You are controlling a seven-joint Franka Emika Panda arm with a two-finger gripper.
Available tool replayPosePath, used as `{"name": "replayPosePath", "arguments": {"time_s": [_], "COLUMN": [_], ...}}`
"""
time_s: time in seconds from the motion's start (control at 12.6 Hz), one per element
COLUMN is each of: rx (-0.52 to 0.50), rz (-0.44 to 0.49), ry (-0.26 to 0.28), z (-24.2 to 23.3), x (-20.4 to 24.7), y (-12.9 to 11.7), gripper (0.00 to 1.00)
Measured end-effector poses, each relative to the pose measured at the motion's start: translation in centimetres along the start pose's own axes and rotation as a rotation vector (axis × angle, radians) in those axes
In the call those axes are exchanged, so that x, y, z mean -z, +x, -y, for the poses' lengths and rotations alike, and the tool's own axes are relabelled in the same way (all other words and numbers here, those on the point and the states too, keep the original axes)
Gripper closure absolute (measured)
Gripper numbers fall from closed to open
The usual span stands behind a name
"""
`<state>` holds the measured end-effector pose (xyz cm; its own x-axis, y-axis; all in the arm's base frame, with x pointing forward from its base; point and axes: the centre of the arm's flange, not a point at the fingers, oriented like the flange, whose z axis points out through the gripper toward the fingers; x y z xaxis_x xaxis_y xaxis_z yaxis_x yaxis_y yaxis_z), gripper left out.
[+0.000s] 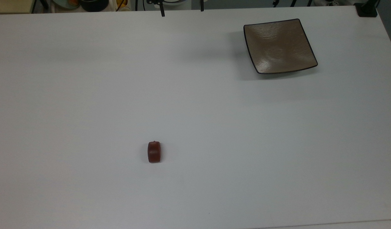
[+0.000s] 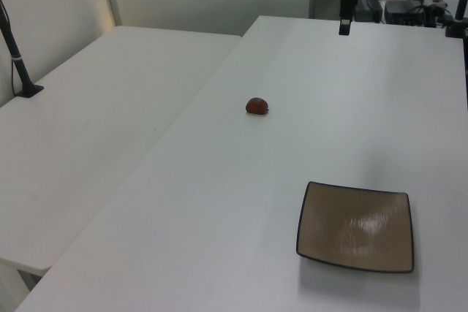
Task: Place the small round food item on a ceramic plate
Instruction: 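Move the gripper over the small dark red round food item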
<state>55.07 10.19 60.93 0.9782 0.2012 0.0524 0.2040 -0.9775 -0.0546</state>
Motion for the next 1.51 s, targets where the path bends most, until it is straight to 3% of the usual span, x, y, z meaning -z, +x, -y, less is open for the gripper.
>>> {"name": "replayPosePath", "arguments": {"time_s": [1.03, 1.27, 1.51], "rx": [-0.011, -0.020, -0.035], "rz": [-0.015, -0.119, -0.164], "ry": [-0.001, -0.007, -0.012], "z": [-0.7, -1.3, -2.3], "x": [-0.1, -1.0, -3.2], "y": [0.3, 2.7, 5.3], "gripper": [0.00, 0.00, 0.00]}}
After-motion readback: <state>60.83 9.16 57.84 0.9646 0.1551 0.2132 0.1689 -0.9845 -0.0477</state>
